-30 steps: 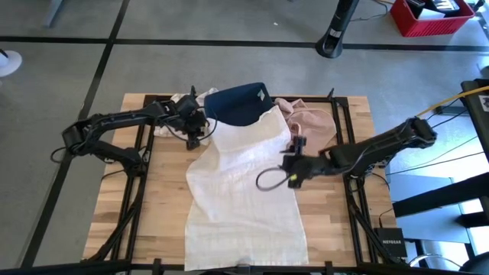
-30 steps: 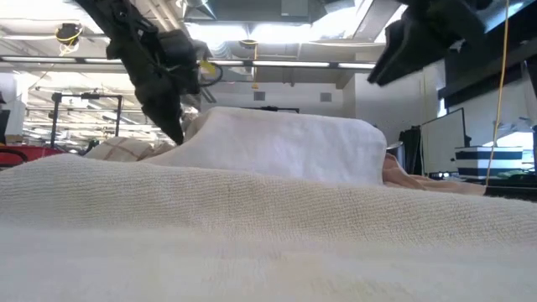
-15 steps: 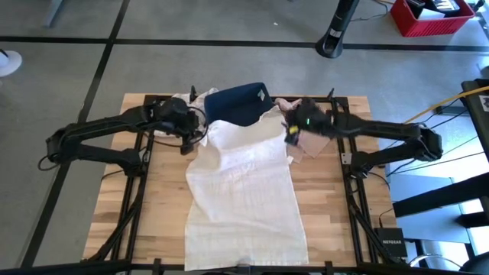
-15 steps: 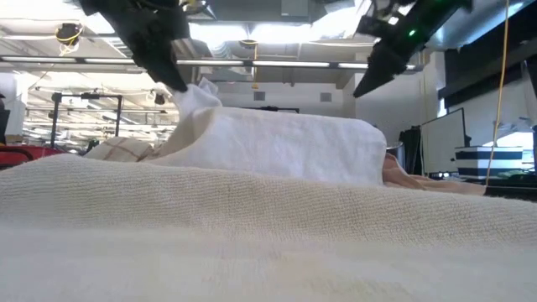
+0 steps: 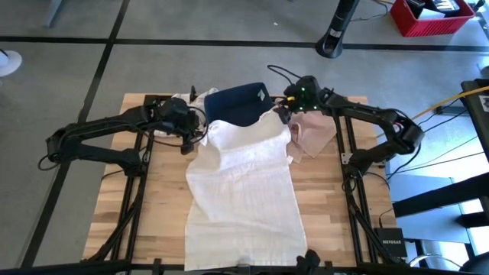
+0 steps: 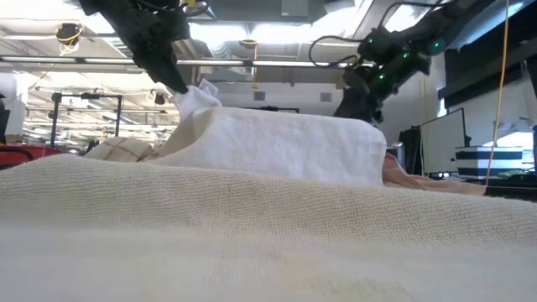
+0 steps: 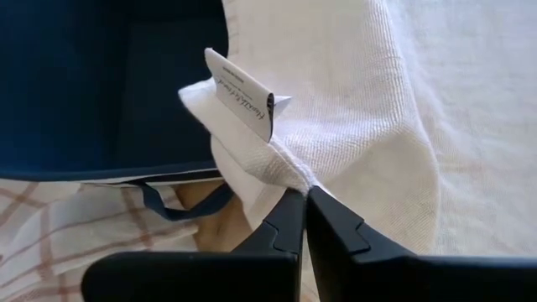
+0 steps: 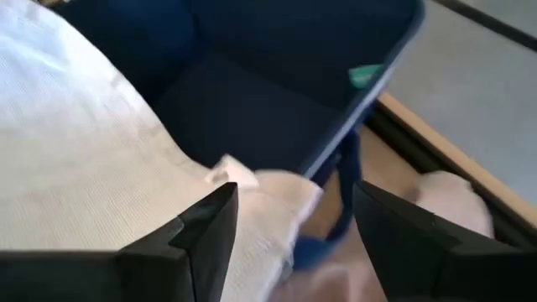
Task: Fold towel
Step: Fold the white with gray pattern towel on the table
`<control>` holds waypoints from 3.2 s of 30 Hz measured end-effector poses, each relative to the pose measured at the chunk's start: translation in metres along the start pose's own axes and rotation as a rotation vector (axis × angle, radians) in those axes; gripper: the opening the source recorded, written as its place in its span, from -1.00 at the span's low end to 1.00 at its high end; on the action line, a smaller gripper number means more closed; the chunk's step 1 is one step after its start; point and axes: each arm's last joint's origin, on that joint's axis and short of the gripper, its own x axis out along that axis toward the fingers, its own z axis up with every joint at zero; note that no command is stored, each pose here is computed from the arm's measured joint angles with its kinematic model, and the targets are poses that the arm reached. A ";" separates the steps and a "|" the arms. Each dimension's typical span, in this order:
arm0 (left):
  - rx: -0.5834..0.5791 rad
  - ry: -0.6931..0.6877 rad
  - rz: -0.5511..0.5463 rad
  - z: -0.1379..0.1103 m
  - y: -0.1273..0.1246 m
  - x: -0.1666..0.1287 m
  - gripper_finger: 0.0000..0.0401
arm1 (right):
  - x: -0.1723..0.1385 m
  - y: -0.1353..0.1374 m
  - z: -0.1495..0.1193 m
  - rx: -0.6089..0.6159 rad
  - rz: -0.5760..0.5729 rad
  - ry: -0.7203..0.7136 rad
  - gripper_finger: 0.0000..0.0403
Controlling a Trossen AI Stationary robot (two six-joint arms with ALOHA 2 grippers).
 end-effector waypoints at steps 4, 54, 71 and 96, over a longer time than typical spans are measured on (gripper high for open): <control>0.000 0.000 0.000 0.000 0.000 0.000 -0.99 | 0.009 -0.003 -0.002 0.009 -0.014 0.009 0.17; 0.004 0.010 -0.001 -0.003 0.000 0.002 -0.99 | 0.005 -0.002 -0.005 0.123 -0.041 0.042 -0.02; 0.006 0.009 -0.001 -0.003 0.000 0.002 -0.99 | 0.005 -0.001 -0.003 0.034 -0.015 0.021 -0.93; -0.033 0.085 0.153 0.033 -0.019 -0.064 -1.00 | -0.174 0.066 0.018 -0.205 0.024 -0.339 -0.99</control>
